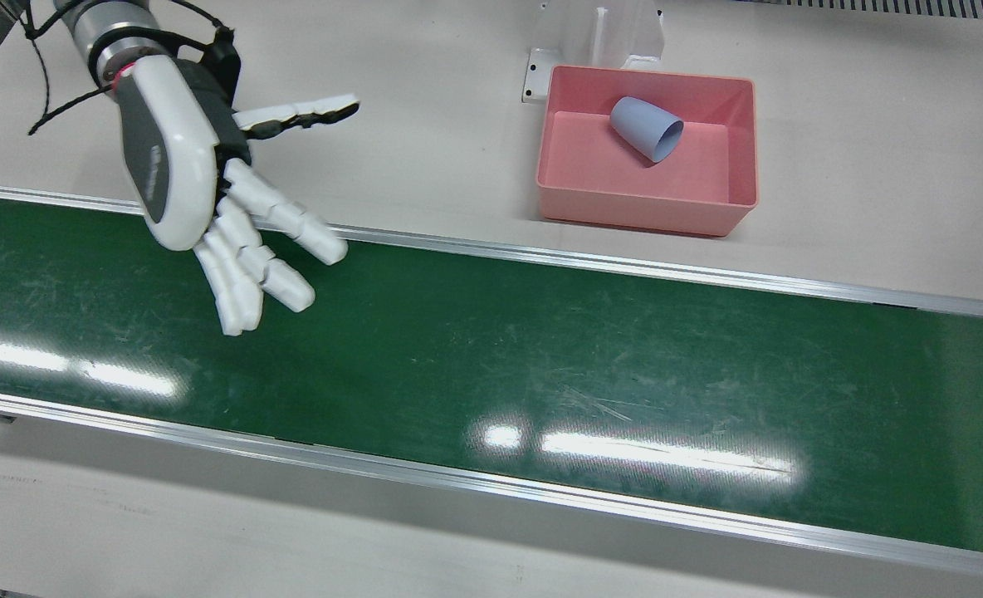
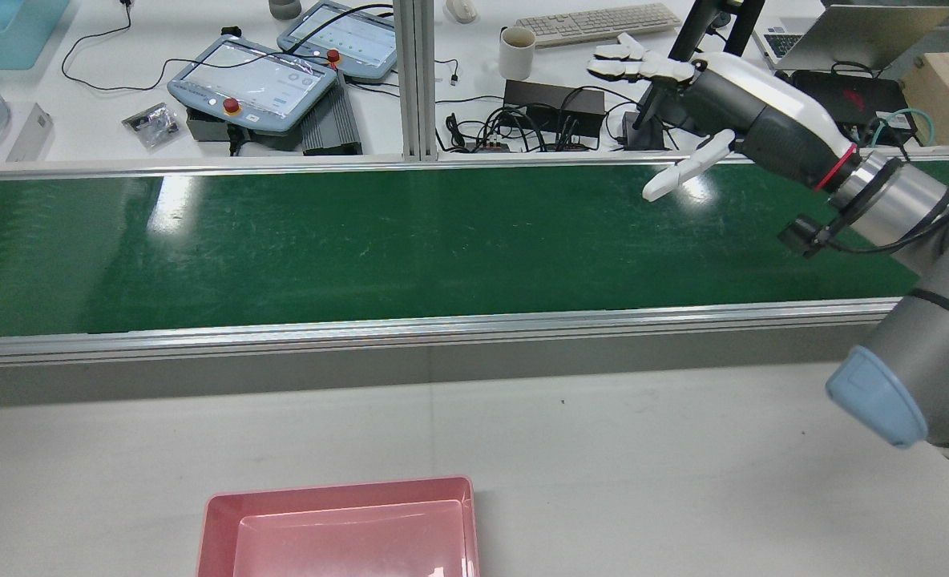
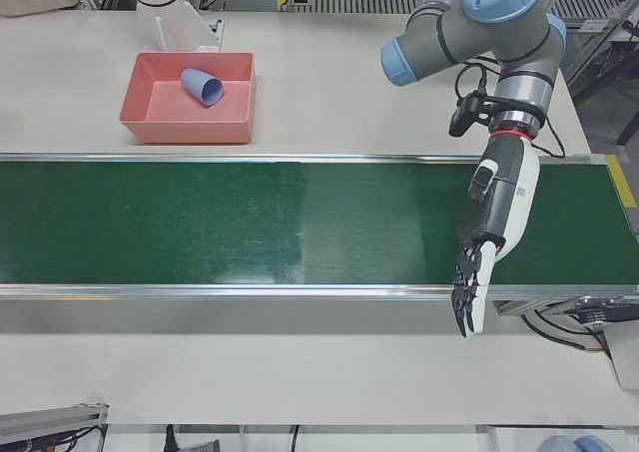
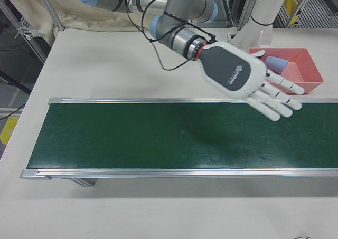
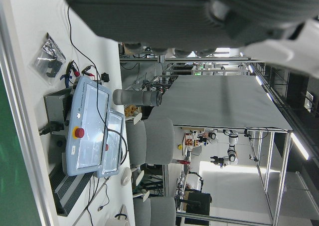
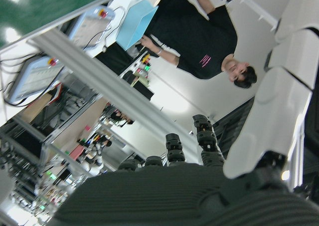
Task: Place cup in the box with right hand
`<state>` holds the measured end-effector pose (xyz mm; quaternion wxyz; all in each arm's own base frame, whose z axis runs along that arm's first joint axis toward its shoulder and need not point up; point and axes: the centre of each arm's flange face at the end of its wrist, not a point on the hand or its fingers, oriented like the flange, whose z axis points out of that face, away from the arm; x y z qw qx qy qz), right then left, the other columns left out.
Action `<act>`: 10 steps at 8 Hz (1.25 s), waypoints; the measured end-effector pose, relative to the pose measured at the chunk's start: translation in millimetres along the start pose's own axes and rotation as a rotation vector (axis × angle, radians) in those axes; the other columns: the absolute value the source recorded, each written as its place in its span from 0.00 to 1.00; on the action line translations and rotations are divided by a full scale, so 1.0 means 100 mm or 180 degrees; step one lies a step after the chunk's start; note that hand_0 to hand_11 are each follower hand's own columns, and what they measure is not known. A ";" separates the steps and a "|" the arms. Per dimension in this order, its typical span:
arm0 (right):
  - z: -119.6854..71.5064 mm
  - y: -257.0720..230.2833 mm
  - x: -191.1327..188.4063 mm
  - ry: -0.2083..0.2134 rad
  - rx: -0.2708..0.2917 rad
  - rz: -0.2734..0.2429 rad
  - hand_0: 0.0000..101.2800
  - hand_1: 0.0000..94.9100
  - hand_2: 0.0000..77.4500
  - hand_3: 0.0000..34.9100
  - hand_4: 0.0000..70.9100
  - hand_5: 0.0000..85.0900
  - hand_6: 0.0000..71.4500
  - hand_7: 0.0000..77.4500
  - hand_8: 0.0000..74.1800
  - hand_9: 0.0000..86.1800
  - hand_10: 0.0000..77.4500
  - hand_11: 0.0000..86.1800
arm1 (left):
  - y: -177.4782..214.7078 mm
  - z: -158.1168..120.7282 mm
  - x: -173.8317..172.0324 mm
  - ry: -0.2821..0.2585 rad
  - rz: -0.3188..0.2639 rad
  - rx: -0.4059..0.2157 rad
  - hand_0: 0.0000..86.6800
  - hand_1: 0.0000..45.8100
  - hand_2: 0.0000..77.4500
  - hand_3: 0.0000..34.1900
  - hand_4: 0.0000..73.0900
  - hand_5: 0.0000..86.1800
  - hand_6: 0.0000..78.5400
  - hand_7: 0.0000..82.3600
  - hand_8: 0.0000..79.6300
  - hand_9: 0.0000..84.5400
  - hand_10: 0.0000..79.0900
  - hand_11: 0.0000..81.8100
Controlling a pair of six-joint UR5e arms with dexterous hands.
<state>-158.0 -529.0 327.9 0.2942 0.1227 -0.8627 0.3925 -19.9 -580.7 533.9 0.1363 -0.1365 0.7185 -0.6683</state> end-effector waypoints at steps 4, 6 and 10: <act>-1.01 -1.97 0.19 -0.0122 0.1491 0.0674 0.46 0.17 0.10 0.00 0.00 0.04 0.01 0.01 0.00 0.01 0.00 0.01 | 0.00 0.00 0.00 0.0000 0.0001 -0.0002 0.00 0.01 0.01 0.00 0.00 0.00 0.00 0.00 0.00 0.00 0.00 0.00; -1.40 -2.37 0.37 -0.0143 0.1850 0.0929 0.46 0.17 0.14 0.00 0.00 0.04 0.01 0.01 0.01 0.01 0.00 0.01 | 0.00 0.00 0.00 0.0000 0.0001 -0.0003 0.00 0.01 0.01 0.00 0.00 0.00 0.00 0.00 0.00 0.00 0.00 0.00; -1.55 -2.45 0.41 -0.0191 0.1938 0.1111 0.44 0.17 0.17 0.00 0.00 0.04 0.01 0.01 0.01 0.01 0.00 0.01 | 0.00 0.00 0.00 0.0000 0.0000 -0.0002 0.00 0.01 0.01 0.00 0.00 0.00 0.00 0.00 0.00 0.00 0.00 0.00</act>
